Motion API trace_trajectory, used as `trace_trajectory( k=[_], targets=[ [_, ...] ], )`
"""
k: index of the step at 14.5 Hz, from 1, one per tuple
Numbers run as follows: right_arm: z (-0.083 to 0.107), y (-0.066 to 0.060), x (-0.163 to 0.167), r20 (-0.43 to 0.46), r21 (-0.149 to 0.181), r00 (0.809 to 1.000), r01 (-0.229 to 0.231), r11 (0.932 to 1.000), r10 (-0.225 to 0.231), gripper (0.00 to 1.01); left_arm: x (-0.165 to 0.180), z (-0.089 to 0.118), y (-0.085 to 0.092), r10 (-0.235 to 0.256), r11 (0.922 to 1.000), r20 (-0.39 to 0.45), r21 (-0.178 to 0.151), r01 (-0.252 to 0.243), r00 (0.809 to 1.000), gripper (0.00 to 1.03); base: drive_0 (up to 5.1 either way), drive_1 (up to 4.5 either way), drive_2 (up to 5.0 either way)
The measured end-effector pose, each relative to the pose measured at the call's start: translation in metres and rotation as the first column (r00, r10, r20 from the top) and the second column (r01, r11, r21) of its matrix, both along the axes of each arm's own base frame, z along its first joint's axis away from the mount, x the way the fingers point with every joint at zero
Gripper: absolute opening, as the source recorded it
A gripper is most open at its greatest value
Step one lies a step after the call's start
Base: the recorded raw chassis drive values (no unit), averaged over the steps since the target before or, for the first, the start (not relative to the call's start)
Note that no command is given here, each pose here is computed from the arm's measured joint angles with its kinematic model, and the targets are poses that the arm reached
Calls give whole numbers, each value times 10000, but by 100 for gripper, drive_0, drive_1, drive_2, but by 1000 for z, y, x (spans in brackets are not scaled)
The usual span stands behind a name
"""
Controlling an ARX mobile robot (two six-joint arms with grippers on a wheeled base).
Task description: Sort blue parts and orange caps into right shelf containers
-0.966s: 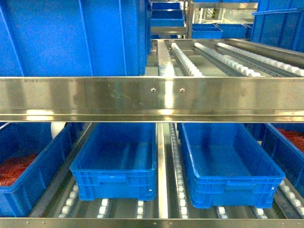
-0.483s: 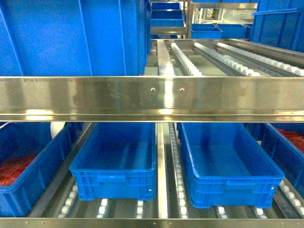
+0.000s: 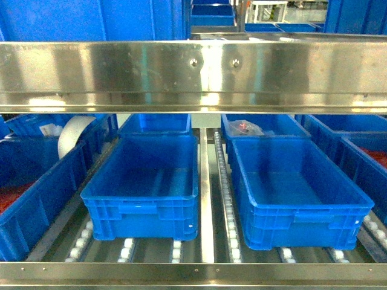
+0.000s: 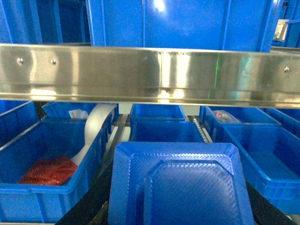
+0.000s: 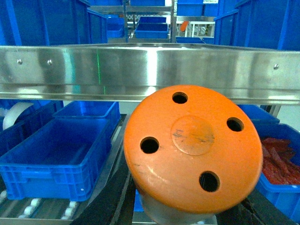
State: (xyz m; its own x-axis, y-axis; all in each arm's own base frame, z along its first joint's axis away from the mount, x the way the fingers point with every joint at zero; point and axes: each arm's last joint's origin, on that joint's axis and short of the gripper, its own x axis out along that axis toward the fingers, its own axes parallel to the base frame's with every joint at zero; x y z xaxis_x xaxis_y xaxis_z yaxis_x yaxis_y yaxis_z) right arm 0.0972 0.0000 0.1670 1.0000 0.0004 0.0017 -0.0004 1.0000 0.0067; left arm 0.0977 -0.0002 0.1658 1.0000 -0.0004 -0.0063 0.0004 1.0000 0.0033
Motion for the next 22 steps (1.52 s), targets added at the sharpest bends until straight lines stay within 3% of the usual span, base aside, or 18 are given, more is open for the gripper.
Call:
trace_trajectory(
  k=[20,22],
  targets=[
    [0,0,0,-15,-8,10000,-8,10000,8,41,0,0,0,-8,10000,-23,4,8,10000,43,0,0,0],
    [0,0,0,15,-8,10000,0,10000,0,41,0,0,0,-4,10000,-11,4,4,10000,43,-6,405,-416]
  ],
)
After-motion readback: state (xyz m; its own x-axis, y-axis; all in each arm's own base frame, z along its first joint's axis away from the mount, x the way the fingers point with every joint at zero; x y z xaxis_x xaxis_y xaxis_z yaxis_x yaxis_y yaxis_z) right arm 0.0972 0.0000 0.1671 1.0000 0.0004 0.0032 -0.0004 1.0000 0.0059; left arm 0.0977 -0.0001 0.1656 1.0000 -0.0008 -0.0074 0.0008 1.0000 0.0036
